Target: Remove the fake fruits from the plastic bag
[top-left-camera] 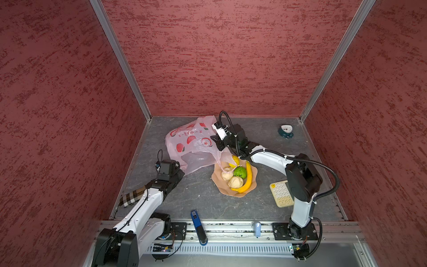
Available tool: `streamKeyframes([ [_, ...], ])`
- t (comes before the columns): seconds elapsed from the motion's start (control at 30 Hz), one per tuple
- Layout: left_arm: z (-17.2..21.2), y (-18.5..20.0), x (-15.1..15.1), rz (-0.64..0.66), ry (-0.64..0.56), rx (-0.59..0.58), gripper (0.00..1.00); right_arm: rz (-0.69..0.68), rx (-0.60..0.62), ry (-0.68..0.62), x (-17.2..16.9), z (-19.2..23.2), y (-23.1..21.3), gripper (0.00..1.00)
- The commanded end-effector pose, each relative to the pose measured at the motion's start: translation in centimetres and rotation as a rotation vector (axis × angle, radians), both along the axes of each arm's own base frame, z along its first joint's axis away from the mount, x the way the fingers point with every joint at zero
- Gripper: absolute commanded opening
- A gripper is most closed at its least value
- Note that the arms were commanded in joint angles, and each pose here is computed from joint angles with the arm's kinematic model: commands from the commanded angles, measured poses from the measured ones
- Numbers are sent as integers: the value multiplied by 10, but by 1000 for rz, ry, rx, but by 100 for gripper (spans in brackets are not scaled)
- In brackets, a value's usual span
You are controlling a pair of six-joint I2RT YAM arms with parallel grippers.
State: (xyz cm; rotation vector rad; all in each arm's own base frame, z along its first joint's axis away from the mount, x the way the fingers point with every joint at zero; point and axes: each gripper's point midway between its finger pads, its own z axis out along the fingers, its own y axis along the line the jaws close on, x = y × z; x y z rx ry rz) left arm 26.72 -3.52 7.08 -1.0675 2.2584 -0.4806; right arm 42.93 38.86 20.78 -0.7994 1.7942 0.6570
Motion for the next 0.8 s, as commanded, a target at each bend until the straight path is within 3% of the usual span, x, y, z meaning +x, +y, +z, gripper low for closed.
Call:
streamKeyframes([
  [0.0,19,0,11,4,-70,8,5,-40,6,-21,13,15,0,30],
  [0.17,35,-4,18,-33,-145,3,6,-80,18,-30,13,26,-8,54],
  [0.47,46,-5,25,-55,-186,-3,6,-195,-20,-89,-1,60,-47,75],
  [0.67,54,-9,29,-68,-208,-24,6,-227,-57,-76,-19,70,-69,79],
  [0.77,60,-11,29,-77,-223,-30,6,-162,-38,-48,-38,76,-68,72],
])
